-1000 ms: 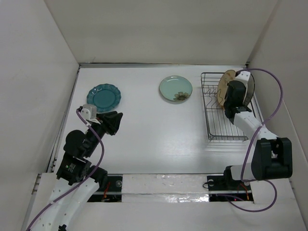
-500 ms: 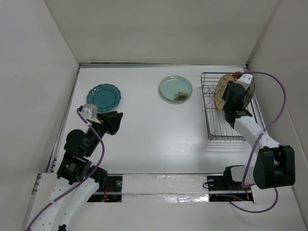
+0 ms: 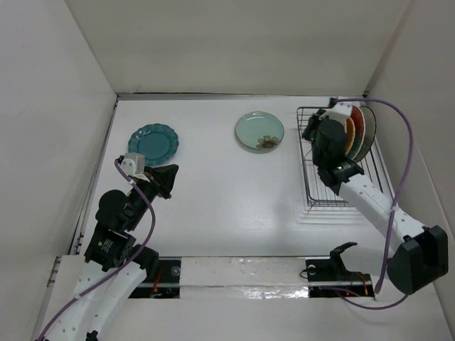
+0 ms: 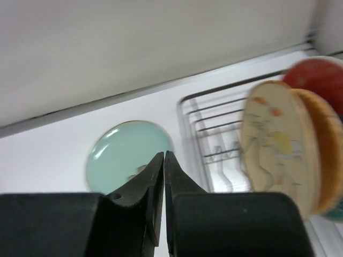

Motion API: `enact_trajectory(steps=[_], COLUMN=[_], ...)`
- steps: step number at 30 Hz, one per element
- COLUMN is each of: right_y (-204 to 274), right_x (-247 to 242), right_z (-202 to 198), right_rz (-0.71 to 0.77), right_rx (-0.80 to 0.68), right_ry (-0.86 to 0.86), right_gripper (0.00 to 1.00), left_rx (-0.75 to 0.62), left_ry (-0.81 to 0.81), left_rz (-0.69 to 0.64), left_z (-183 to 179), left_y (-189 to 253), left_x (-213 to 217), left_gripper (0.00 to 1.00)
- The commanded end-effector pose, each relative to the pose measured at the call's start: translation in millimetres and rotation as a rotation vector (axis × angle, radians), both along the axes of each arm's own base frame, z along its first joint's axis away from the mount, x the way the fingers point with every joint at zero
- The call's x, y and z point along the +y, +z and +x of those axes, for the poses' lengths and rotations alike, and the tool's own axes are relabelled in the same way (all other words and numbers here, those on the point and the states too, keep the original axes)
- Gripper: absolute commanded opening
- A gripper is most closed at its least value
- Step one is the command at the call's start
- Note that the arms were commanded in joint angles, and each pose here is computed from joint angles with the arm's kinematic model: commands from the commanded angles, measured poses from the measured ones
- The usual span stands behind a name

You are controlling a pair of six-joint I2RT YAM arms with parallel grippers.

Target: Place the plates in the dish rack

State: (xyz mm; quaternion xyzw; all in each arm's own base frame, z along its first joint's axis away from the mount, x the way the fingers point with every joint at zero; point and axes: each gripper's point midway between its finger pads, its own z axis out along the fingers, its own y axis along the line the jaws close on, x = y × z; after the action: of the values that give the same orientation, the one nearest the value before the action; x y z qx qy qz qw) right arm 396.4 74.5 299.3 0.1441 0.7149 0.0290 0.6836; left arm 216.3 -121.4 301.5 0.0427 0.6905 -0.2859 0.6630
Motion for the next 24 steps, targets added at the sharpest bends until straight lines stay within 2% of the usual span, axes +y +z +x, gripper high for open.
enact_trajectory(steps=[1, 2, 4, 5, 8, 9, 14, 16, 17, 18, 21, 24], right_y=[10.8, -10.9, -12.5, -33.1, -39.3, -61.5, -107.5, -137.8, -146.3, -157.6, -188.4, -204.3], right_x=[69.6, 83.1, 113.7, 129.2, 158.8, 165.1, 174.5, 168.4, 167.4, 169.3, 159.8, 149.7], right_z=[8.7, 16.6, 17.8, 26.3, 46.2, 55.1, 64.2, 62.2, 61.9, 60.0, 52.8, 48.5], right_rz=[0.11, 0.113, 0.232, 0.239, 0.402, 0.451, 0.646, 0.722, 0.739, 0.787, 0.861, 0.94], right_rx=[-0.031, 0.012, -0.016, 0.009, 0.002, 0.027, 0.062, 0.11, 0.124, 0.158, 0.191, 0.188], right_ry=[0.122, 0.096, 0.065, 0.065, 0.064, 0.032, -0.045, -0.145, -0.171, -0.201, -0.314, -0.382], right_gripper=[0.0, 0.0, 0.0, 0.0, 0.0, 0.0, 0.0, 0.0, 0.04, 0.34, 0.85, 0.88], left_rx=[-0.033, -0.031, -0.033, -0.035, -0.035, -0.035, -0.058, -0.069, -0.074, -0.074, -0.079, -0.093], left_ry=[0.0, -0.002, -0.005, -0.011, -0.037, -0.04, -0.015, -0.019, -0.027, -0.035, -0.029, -0.039], left_rz=[-0.006, -0.007, -0.006, -0.008, -0.012, -0.013, -0.031, -0.039, -0.043, -0.044, -0.048, -0.058], left_z=[2.4, 2.7, 2.3, 1.6, -0.5, -1.2, -7.0, -10.5, -13.1, -15.1, -17.8, -22.7], left_y=[9.4, 9.5, 10.2, 11.3, 12.8, 12.8, 19.2, 22.6, 23.9, 23.8, 25.5, 29.8], left_x=[-1.2, -1.7, -2.0, -2.9, -7.1, -7.5, -1.0, -1.1, -2.2, -3.6, -1.7, -2.6], left_gripper=[0.0, 0.0, 0.0, 0.0, 0.0, 0.0, 0.0, 0.0, 0.0, 0.0, 0.02, 0.02])
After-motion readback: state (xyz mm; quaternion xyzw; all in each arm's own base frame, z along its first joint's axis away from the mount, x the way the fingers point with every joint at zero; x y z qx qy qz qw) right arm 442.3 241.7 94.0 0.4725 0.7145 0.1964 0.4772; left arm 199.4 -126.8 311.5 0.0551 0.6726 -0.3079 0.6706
